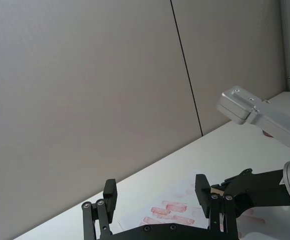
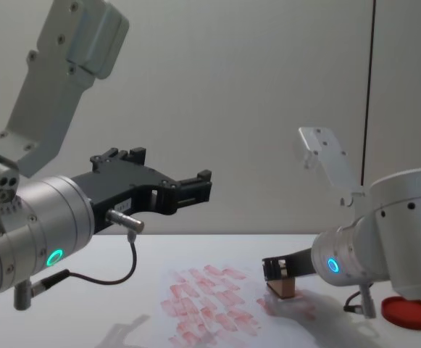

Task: Use the one hand to pick up the stamp and affix it onto the A4 paper.

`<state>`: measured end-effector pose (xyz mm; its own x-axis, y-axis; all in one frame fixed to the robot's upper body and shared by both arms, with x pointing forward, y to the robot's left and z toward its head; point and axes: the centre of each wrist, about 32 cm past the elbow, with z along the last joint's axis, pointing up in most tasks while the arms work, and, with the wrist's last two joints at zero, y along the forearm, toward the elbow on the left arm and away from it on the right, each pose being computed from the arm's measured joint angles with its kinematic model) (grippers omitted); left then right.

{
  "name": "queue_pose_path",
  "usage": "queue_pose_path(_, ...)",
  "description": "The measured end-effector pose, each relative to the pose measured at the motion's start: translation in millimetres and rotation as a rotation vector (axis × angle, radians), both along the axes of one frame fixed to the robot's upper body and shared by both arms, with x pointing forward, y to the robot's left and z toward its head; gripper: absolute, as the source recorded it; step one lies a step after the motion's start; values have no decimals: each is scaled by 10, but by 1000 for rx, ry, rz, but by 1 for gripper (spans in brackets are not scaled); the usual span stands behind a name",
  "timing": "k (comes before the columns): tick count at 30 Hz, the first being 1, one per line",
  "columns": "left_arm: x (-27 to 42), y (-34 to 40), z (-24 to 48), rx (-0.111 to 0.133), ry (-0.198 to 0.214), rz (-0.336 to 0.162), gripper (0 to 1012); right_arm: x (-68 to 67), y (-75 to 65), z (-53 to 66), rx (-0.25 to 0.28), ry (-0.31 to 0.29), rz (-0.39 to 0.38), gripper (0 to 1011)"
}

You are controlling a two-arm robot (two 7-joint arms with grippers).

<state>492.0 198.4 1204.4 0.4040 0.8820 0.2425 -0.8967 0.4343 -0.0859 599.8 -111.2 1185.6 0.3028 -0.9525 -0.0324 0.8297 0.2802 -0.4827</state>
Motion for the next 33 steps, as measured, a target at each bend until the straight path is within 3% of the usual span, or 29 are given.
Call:
queue_pose_path(15,0,0,0,0,0,0,993,7,26,-20,-20,12,11,224)
queue_pose_path(23,0,0,0,0,0,0,993,-32,22,23,-20,-14,11,225)
queue_pose_path(30,0,0,0,0,0,0,993,-92,7,152,-12,-77,11,225)
queue_pose_path(33,0,0,0,0,0,0,993,-137,-12,264,0,-130,9,225)
